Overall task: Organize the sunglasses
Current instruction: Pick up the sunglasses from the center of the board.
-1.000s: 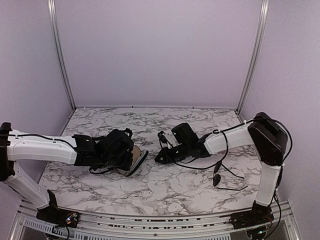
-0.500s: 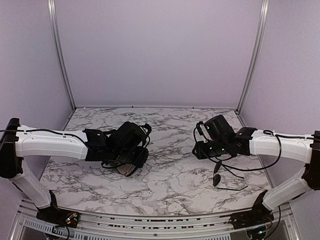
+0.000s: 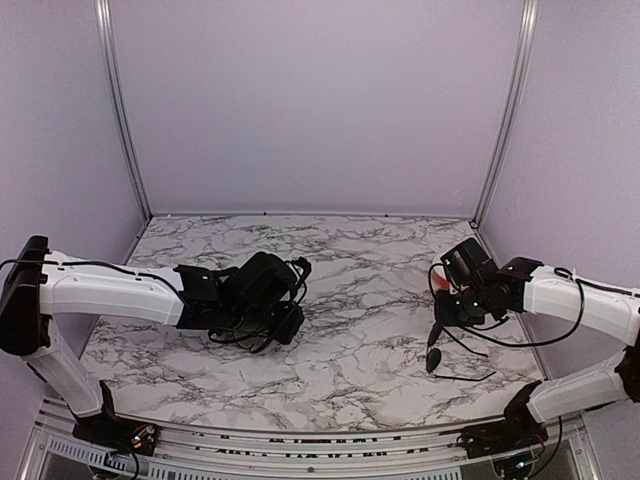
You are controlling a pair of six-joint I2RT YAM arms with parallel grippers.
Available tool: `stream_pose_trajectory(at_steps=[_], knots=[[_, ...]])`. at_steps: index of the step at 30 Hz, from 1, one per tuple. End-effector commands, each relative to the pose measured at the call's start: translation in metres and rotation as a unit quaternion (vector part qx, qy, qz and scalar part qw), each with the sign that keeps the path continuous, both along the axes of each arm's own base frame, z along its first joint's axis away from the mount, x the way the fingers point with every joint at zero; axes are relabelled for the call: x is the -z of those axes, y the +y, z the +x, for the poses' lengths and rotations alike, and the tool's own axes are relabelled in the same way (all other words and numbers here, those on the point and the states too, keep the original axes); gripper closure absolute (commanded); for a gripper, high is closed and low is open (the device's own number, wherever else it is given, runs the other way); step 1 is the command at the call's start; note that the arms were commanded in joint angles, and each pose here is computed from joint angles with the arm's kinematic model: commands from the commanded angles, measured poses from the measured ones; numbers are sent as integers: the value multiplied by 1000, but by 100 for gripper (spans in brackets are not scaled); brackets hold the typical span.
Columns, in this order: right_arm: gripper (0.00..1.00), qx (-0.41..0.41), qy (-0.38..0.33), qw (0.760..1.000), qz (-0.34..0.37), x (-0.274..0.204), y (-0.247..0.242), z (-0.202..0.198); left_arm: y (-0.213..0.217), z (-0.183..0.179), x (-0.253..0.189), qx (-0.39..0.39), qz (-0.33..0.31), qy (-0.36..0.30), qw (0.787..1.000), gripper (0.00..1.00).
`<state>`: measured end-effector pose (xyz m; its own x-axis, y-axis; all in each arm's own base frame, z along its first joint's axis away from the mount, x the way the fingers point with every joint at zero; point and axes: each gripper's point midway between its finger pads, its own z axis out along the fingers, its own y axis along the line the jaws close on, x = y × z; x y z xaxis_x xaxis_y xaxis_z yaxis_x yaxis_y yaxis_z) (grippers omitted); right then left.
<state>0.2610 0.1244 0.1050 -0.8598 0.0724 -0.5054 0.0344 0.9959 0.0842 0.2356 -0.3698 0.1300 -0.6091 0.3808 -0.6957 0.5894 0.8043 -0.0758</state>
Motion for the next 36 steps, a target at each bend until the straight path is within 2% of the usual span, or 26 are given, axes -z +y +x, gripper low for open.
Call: stream_pose_trajectory(at_steps=[1,12,20,27,36], knots=[[73,28,22,999,20,14,-17,-5,-2,-6,2,5,-11,4,1000,76],[79,18,9,994,111,28,-1,0,-4,-9,7,9,-10,10,1000,76],[82,11,-16,991,131,10,3,2,-5,-11,8,11,-9,11,1000,77],[80,23,19,995,93,33,-8,-6,-9,-12,8,15,-10,12,1000,77],[83,17,7,995,95,39,-3,5,-10,-13,12,18,-6,15,1000,78]])
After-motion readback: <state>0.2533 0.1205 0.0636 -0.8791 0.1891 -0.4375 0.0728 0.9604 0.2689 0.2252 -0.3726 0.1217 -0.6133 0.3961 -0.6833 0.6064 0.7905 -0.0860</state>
